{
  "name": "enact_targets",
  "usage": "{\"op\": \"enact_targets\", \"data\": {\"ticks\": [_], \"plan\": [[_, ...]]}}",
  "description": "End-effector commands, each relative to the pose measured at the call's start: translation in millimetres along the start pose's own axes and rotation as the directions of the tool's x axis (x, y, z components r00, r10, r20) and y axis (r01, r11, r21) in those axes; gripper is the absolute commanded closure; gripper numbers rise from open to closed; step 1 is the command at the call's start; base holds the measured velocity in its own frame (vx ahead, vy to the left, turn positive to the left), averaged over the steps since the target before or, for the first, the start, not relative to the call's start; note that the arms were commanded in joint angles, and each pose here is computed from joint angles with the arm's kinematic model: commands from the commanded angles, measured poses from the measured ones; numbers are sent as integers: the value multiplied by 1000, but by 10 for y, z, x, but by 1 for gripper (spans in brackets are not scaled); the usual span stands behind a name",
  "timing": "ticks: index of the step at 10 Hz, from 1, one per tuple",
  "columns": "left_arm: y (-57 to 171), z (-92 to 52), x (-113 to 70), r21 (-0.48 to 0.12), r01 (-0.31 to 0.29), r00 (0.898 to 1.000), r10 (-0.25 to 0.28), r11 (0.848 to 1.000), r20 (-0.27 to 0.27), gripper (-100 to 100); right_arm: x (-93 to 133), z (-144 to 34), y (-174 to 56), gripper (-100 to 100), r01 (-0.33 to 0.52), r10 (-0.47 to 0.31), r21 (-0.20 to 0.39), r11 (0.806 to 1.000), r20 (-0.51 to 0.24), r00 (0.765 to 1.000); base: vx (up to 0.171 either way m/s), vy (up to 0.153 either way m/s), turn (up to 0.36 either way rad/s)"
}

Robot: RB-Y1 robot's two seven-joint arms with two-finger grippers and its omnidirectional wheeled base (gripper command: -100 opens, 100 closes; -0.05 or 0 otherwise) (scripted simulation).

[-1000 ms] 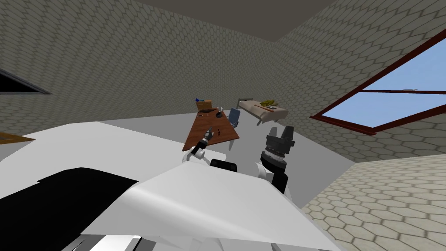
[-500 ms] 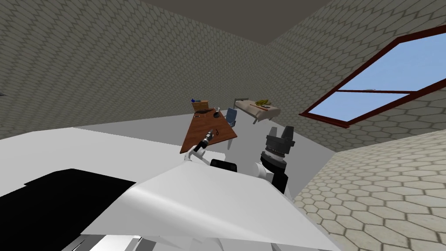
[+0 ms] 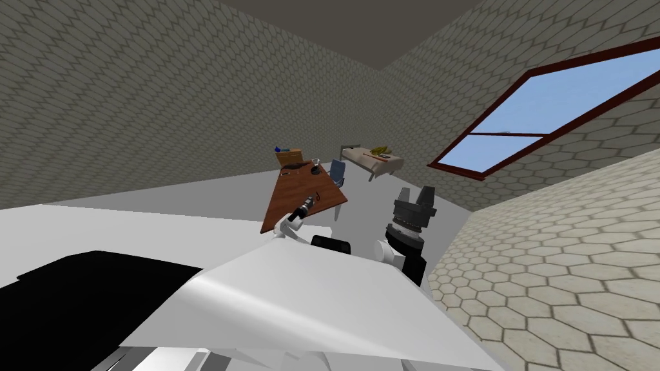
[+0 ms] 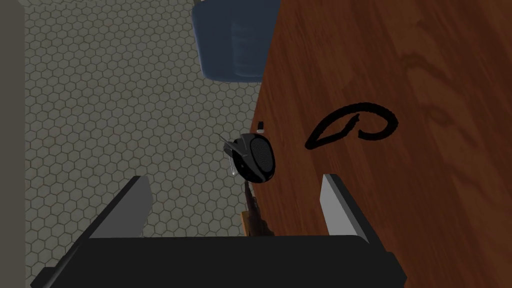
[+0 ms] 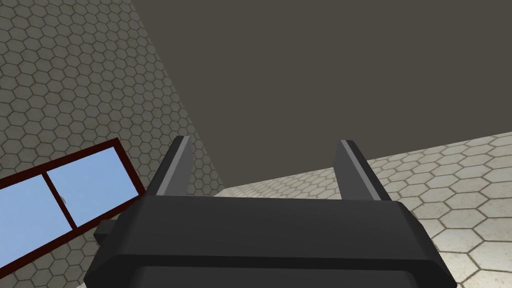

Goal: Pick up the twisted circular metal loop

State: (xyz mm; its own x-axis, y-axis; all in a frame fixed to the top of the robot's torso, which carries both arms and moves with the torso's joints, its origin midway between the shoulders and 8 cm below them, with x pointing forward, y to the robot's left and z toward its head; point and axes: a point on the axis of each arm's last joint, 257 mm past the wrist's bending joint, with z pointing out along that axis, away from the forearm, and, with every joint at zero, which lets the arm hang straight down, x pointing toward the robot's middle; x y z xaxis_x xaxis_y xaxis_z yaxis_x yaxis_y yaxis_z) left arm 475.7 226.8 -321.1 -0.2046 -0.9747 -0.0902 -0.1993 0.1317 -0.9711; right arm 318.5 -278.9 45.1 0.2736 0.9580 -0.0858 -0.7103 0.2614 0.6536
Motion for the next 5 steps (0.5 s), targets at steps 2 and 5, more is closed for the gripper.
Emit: {"op": "enact_targets", "data": {"ticks": [2, 5], "plan": [[319, 99, -200, -101, -55, 998, 57, 993, 19, -100, 0, 0, 0, 0, 0, 0, 0, 1000, 0, 1000, 17, 21, -207], [595, 147, -431, -196, -103, 993, 113, 975, 37, -100, 0, 0, 0, 0, 0, 0, 0, 1000, 0, 1000, 23, 25, -149]]}}
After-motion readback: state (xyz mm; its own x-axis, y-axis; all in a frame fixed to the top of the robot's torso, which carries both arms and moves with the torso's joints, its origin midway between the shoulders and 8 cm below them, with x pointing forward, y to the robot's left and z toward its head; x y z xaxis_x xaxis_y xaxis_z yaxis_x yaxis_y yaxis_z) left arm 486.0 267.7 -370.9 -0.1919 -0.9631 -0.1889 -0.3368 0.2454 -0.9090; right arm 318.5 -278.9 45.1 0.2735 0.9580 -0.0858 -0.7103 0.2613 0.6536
